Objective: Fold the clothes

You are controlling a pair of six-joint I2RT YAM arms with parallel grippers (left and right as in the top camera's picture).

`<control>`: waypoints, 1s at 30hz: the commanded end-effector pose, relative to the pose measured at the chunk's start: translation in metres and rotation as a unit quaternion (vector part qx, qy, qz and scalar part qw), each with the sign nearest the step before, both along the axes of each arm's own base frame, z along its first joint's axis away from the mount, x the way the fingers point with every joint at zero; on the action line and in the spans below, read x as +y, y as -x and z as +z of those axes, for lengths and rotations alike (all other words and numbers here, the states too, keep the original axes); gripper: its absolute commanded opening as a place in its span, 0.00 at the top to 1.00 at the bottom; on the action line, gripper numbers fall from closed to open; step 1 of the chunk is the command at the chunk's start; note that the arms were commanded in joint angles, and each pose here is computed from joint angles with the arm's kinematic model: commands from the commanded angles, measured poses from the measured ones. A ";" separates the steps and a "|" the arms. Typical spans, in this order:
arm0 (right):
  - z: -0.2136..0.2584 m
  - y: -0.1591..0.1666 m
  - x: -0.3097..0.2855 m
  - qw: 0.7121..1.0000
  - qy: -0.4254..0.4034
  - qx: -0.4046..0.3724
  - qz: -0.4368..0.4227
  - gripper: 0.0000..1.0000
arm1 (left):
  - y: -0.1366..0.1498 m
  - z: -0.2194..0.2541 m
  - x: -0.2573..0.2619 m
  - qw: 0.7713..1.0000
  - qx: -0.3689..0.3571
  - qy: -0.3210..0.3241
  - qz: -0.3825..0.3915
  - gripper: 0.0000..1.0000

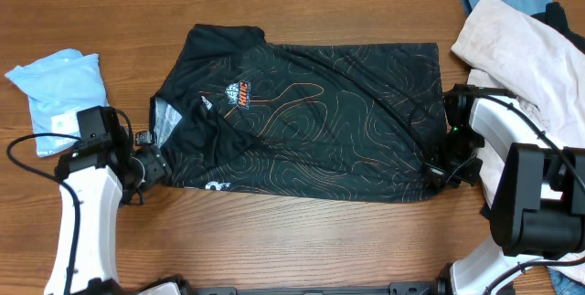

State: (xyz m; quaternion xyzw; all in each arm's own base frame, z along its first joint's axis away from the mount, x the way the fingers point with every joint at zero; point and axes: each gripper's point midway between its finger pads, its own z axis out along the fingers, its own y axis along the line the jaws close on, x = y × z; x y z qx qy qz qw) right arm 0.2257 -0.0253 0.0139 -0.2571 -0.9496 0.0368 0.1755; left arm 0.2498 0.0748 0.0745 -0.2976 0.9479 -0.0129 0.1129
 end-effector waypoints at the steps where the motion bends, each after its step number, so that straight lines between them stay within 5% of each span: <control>1: 0.006 -0.003 0.001 1.000 -0.004 -0.017 -0.001 0.92 | -0.008 0.003 -0.001 1.000 -0.021 0.005 -0.008 0.26; 13: 0.006 -0.003 0.001 1.000 -0.004 -0.016 -0.001 0.92 | -0.014 -0.062 0.004 0.998 0.059 0.024 -0.004 0.32; 16: 0.006 -0.002 0.001 1.000 -0.004 -0.016 -0.001 0.92 | -0.013 -0.076 0.010 0.997 0.079 0.011 -0.001 0.50; 19: 0.006 -0.003 0.001 1.000 -0.003 -0.017 -0.001 0.92 | -0.006 -0.079 0.014 0.995 0.097 0.000 0.002 0.95; 30: 0.006 -0.003 0.001 1.000 -0.003 -0.017 -0.001 0.92 | 0.047 -0.055 0.065 0.966 0.174 -0.122 0.146 0.96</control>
